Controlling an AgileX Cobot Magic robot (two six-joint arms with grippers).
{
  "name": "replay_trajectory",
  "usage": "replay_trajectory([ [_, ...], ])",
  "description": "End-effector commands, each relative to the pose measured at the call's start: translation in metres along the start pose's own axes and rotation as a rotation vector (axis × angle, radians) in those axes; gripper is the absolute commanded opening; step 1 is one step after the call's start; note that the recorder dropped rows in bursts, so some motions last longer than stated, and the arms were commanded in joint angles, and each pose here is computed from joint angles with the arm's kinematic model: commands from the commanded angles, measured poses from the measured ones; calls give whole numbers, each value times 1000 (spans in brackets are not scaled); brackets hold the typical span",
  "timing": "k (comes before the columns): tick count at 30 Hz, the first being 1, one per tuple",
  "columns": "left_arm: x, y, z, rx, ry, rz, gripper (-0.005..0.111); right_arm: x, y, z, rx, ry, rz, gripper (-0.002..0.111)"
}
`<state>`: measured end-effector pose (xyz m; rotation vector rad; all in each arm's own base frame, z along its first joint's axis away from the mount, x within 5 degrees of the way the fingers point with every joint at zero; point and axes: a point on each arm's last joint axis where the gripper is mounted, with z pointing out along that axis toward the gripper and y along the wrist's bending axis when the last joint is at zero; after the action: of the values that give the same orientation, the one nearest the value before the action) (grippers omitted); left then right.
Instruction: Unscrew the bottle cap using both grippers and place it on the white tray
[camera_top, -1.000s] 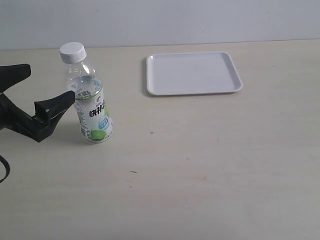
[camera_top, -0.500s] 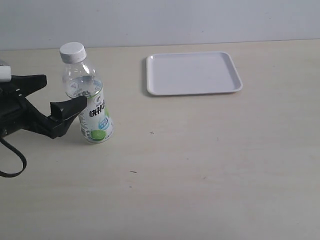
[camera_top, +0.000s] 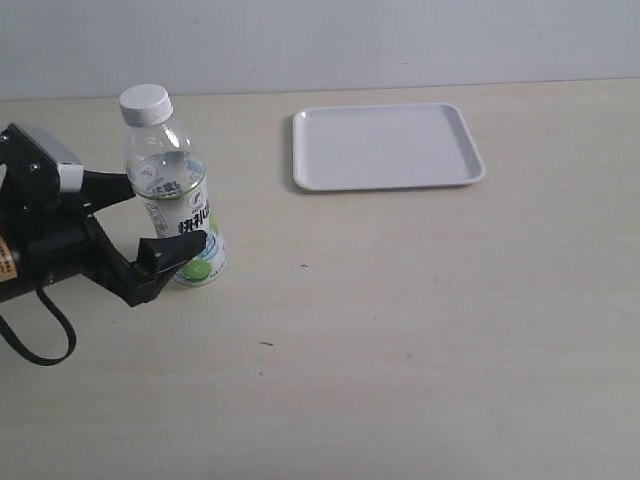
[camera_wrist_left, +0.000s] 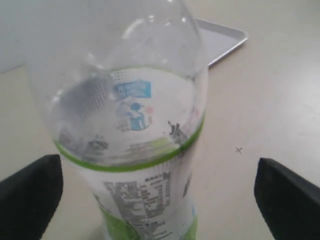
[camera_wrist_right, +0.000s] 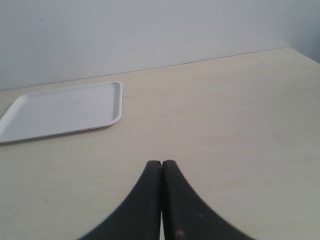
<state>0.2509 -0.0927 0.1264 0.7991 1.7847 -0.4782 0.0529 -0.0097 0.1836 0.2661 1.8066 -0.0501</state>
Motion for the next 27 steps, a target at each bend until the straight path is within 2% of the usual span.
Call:
replay_trajectory([
  [1, 6, 3, 12, 42, 8, 21, 105, 1, 0, 0, 4, -9, 0, 0],
  [13, 24, 14, 39, 61, 30, -5, 105, 1, 0, 0, 4, -9, 0, 0],
  [27, 20, 17, 43, 61, -1, 29, 105, 1, 0, 0, 4, -9, 0, 0],
])
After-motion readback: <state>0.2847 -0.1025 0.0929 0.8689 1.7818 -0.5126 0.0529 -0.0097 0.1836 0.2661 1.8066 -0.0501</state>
